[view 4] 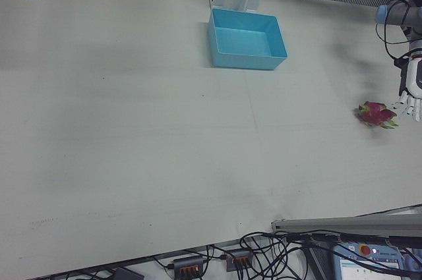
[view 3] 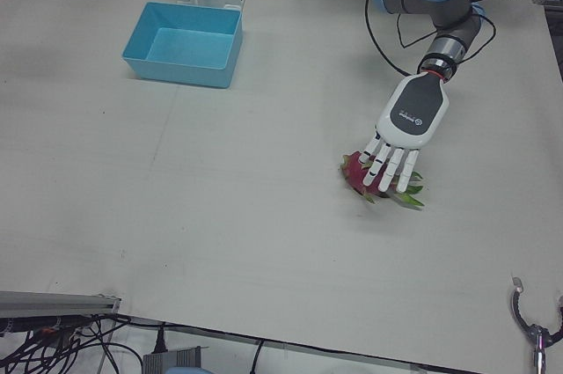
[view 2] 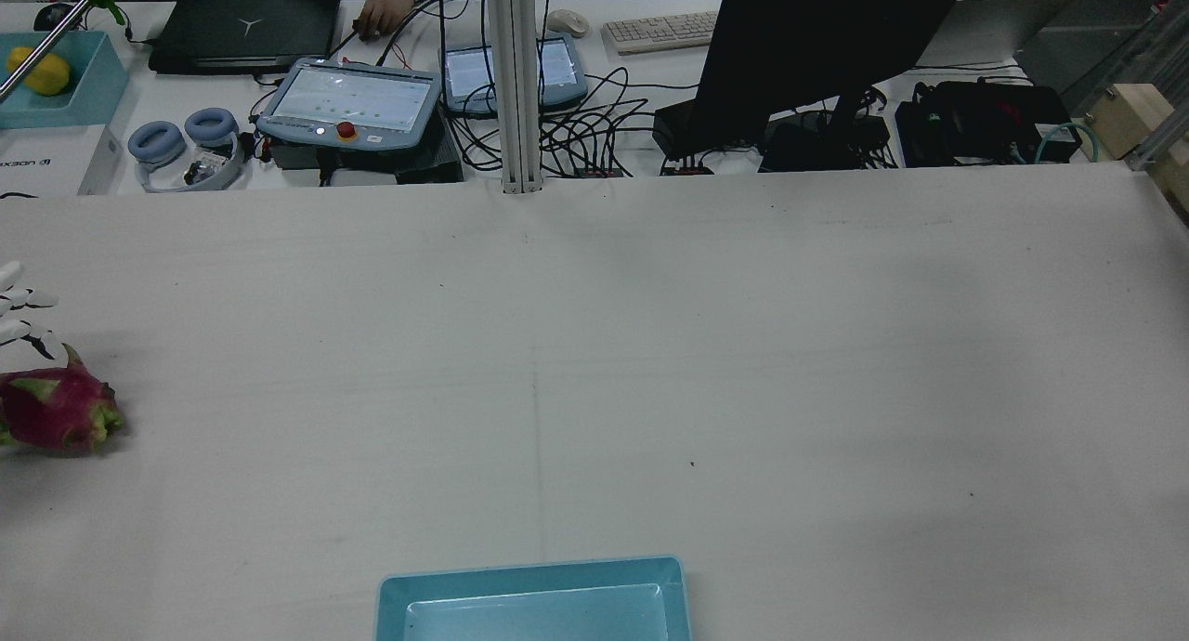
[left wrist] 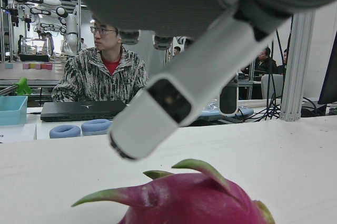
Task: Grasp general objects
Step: 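Lower the left hand down onto the pink dragon fruit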
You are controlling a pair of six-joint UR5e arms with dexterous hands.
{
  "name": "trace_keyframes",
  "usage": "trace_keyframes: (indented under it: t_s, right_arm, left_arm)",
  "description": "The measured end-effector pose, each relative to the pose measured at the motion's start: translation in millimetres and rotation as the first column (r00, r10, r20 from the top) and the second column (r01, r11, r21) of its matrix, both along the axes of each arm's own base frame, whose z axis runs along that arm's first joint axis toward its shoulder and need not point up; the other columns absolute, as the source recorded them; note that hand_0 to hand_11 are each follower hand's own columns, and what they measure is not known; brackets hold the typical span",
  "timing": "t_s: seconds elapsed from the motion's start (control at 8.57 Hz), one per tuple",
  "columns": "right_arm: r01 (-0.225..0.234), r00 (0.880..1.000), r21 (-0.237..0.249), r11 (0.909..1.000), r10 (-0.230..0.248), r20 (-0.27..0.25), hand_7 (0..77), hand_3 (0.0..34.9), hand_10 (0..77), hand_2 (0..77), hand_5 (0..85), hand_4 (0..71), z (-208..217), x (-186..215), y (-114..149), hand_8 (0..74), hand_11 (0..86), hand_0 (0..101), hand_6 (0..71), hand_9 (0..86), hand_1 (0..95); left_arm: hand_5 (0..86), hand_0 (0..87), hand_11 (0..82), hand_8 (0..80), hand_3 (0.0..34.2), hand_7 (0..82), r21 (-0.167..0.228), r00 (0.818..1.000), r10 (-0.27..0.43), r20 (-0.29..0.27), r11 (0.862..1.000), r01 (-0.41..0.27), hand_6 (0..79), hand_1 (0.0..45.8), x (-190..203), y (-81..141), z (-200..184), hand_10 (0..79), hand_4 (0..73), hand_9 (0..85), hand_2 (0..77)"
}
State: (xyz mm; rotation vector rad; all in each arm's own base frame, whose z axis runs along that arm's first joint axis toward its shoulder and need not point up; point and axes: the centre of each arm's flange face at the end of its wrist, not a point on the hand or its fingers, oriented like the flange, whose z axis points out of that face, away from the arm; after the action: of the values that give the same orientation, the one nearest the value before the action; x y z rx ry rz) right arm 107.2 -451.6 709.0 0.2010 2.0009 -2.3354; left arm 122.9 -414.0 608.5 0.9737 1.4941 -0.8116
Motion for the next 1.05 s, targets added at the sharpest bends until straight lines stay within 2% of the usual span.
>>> trace_keyframes:
  t_s: [0.47,0.58,1.05]
  right_arm:
    - [0.000,1.000,0.000,1.0000,0.000,0.000,0.0,0.0,0.0,77.4,0.0,0.0,0,0,0,0.0,0.5,0,0.0,0.5,94.9]
    - [0.000,1.000,0.000,1.0000,0.000,0.000,0.0,0.0,0.0,77.4,0.0,0.0,0,0,0,0.0,0.5,0,0.0,0.5,94.9]
    - [0.000,1.000,0.001,1.0000,0.000,0.000,0.0,0.0,0.0,77.4,0.0,0.0,0,0,0,0.0,0.0,0,0.0,0.5,94.9]
  left_arm:
    - [41.5,80.0,2.2,1.6,6.9,27.8,-0.031,0.999,0.033,0.029,0.999,-0.032,0.5,0.0,36,-21,0,1.6,7.6,4.9,54.5]
    - [41.5,80.0,2.2,1.6,6.7,26.7,-0.036,0.999,0.033,0.033,0.999,-0.032,0.5,0.0,37,-22,3,1.6,7.6,4.4,54.5]
    - [41.5,80.0,2.2,1.6,9.3,25.6,-0.054,0.997,0.038,0.064,0.998,-0.034,0.5,0.0,36,-19,17,1.6,7.6,4.4,54.5]
